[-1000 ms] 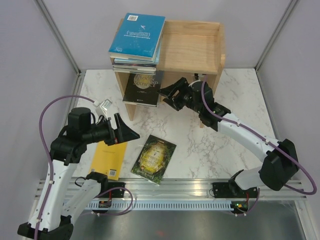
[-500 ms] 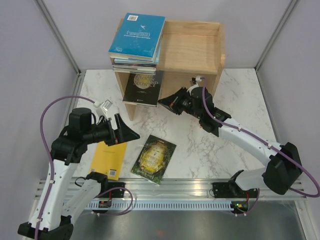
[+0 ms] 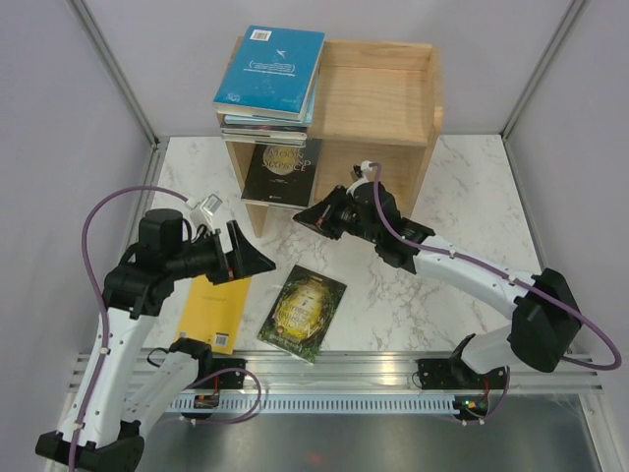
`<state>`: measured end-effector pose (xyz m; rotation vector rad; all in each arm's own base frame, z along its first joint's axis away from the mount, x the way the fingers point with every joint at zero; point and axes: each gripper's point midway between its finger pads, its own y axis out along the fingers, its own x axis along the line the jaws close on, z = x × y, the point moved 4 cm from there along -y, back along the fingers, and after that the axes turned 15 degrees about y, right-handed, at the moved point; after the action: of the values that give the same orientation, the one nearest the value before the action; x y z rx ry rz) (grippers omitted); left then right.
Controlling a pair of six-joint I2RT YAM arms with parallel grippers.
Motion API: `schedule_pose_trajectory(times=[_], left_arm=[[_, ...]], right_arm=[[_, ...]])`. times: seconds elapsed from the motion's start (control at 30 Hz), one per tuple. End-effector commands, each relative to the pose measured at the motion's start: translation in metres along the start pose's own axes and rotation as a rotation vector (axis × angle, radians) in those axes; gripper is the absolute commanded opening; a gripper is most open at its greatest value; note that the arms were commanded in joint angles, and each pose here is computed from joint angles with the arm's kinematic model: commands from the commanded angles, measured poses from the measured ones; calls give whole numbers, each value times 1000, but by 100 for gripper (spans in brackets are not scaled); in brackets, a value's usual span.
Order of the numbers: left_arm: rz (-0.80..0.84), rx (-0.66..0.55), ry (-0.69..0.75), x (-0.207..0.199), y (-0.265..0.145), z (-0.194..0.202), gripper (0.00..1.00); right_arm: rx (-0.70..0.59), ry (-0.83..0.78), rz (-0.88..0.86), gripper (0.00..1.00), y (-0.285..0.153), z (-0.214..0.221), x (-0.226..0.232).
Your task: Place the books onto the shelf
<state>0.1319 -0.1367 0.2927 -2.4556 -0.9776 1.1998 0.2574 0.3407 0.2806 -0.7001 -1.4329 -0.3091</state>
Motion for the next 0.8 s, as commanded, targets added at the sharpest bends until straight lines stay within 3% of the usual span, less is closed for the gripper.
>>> schedule_pose_trajectory(times=[0.0, 0.77], left_arm=[[-6, -28, 43, 2, 2, -8, 100], [2, -3, 50, 4, 8, -11, 100]], right_arm=[[-3, -22, -20, 0, 9, -2, 10], [-17, -21, -22, 0, 53, -30, 19]])
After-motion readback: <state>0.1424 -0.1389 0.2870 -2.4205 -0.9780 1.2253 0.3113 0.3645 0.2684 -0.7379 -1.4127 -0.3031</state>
